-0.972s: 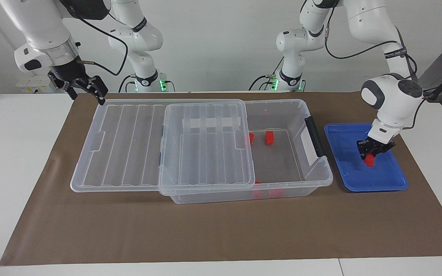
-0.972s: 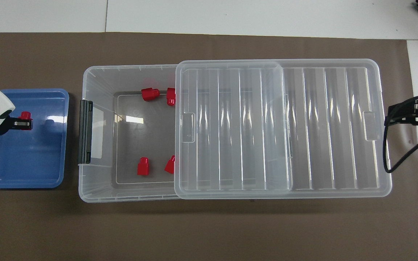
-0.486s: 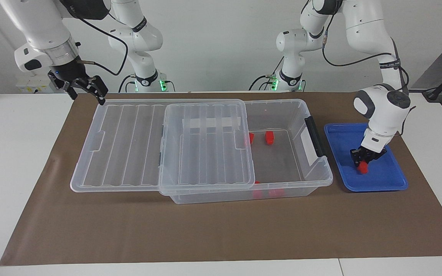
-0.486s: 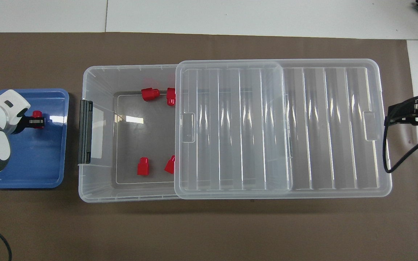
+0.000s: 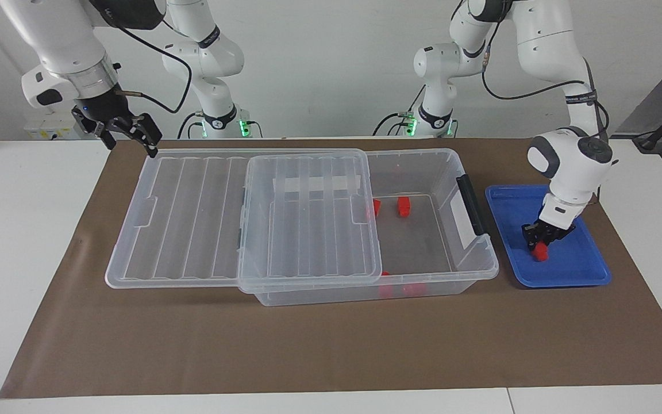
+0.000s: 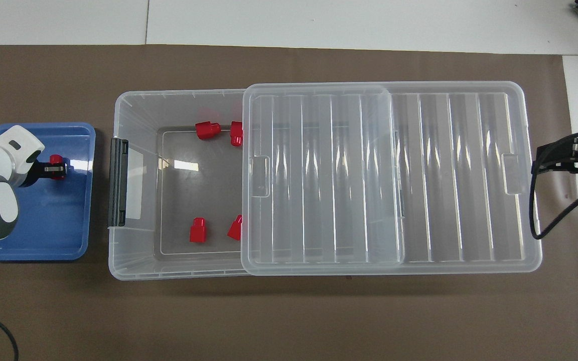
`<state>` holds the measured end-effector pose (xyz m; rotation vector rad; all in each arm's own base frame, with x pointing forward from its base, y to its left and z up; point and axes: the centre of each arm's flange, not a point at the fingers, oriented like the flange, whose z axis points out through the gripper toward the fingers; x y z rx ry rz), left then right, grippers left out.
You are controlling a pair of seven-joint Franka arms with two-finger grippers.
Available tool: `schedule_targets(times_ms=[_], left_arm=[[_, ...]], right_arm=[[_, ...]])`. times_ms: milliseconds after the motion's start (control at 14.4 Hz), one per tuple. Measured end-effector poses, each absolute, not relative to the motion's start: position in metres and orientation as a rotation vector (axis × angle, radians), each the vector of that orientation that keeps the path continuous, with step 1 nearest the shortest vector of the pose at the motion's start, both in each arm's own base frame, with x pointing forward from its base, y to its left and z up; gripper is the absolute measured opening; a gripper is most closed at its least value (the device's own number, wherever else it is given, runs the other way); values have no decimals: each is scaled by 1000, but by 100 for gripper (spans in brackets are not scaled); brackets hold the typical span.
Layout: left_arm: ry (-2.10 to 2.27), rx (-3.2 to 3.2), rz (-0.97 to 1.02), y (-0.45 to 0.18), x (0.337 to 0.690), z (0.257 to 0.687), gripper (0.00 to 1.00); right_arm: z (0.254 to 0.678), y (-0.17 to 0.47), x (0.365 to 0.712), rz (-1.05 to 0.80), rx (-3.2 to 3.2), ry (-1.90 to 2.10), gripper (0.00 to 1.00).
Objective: Place red block in blue tray from box
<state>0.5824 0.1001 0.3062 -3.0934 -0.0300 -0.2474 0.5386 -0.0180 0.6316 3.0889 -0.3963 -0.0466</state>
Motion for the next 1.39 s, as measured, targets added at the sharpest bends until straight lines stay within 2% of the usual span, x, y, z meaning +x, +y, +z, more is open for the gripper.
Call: schedule_targets(times_ms=[347, 486, 694, 1110, 1388], left_arm=[[-33, -3110, -251, 90, 583, 306, 34], [-31, -3111, -251, 89, 583, 306, 34], [-23, -3107, -274, 86, 581, 304, 34], [-19, -3092, -348, 84, 573, 303, 34], [-15, -3091, -350, 84, 573, 303, 34]], right_arm=[[631, -27, 538, -46, 3086, -422, 100], [628, -40, 540, -25, 3087, -427, 97], [611, -55, 545, 35, 3089, -430, 63], [534, -97, 550, 221, 3070, -517, 1], [504, -102, 564, 261, 3066, -503, 1]])
